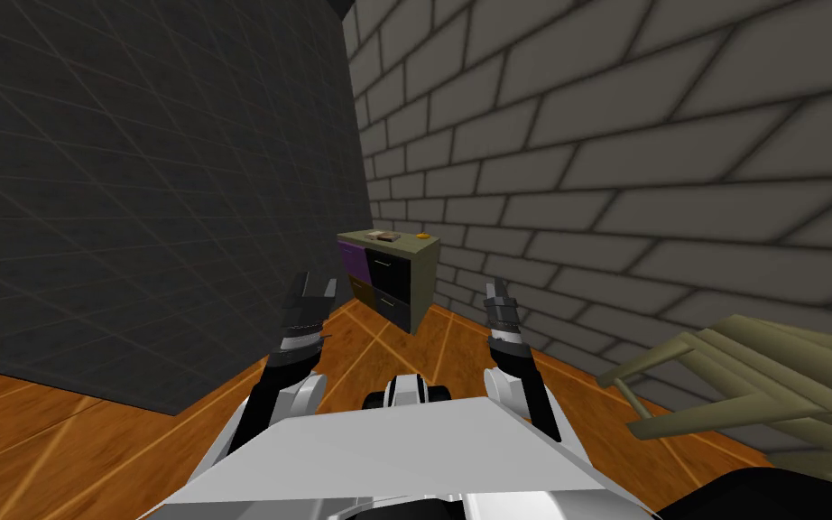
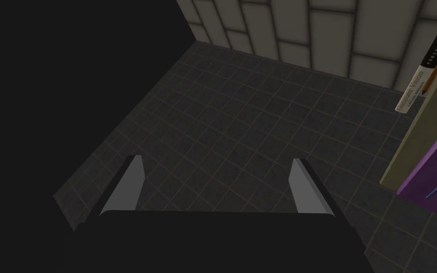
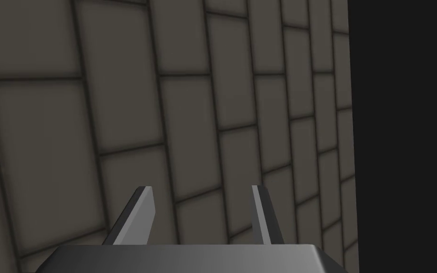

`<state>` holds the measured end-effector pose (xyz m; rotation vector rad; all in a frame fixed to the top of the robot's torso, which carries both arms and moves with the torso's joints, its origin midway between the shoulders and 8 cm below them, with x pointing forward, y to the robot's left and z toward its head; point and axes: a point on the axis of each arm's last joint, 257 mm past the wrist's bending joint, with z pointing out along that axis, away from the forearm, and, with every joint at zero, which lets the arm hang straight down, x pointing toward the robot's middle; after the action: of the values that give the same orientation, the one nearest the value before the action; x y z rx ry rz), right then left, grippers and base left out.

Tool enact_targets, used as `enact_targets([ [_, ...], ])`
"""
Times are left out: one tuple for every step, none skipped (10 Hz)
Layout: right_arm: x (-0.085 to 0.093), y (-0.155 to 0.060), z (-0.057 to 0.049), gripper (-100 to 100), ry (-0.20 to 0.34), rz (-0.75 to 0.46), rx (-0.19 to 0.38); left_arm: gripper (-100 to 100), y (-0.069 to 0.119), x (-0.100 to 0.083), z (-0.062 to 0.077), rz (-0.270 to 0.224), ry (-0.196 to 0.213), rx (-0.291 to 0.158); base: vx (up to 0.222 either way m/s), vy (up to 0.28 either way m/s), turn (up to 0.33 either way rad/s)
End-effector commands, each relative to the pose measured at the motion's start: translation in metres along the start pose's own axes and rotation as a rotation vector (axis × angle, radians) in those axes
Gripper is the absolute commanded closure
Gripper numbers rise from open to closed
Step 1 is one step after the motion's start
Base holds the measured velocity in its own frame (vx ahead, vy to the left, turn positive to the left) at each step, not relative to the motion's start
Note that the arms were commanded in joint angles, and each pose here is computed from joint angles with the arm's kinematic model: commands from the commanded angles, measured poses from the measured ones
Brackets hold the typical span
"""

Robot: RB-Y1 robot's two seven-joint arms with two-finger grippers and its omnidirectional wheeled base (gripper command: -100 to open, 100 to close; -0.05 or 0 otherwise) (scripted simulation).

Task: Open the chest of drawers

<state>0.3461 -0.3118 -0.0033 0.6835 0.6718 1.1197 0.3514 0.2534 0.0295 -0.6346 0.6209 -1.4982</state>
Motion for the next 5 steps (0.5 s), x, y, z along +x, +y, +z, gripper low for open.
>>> enact_targets([
  [0.0, 0.0, 0.0, 0, 0.0, 0.0, 0.0, -100, 0.023, 0.01, -0.002, 0.009, 0.051, -0.054, 0.102, 0.048, -0.113],
  [0.0, 0.0, 0.0, 0, 0.0, 0.0, 0.0, -100, 0.031, 0.012, -0.003, 0.009, 0.06, -0.07, 0.112, 0.065, -0.127],
  [0.0, 0.0, 0.0, 0, 0.0, 0.0, 0.0, -100, 0.039, 0.015, -0.004, 0.009, 0.068, -0.087, 0.127, 0.064, -0.078],
  [0.0, 0.0, 0.0, 0, 0.0, 0.0, 0.0, -100, 0.047, 0.017, -0.005, 0.008, 0.074, -0.103, 0.097, 0.051, -0.067],
  [0.0, 0.0, 0.0, 0, 0.0, 0.0, 0.0, -100, 0.054, 0.019, -0.006, 0.007, 0.08, -0.12, 0.083, 0.038, -0.094],
])
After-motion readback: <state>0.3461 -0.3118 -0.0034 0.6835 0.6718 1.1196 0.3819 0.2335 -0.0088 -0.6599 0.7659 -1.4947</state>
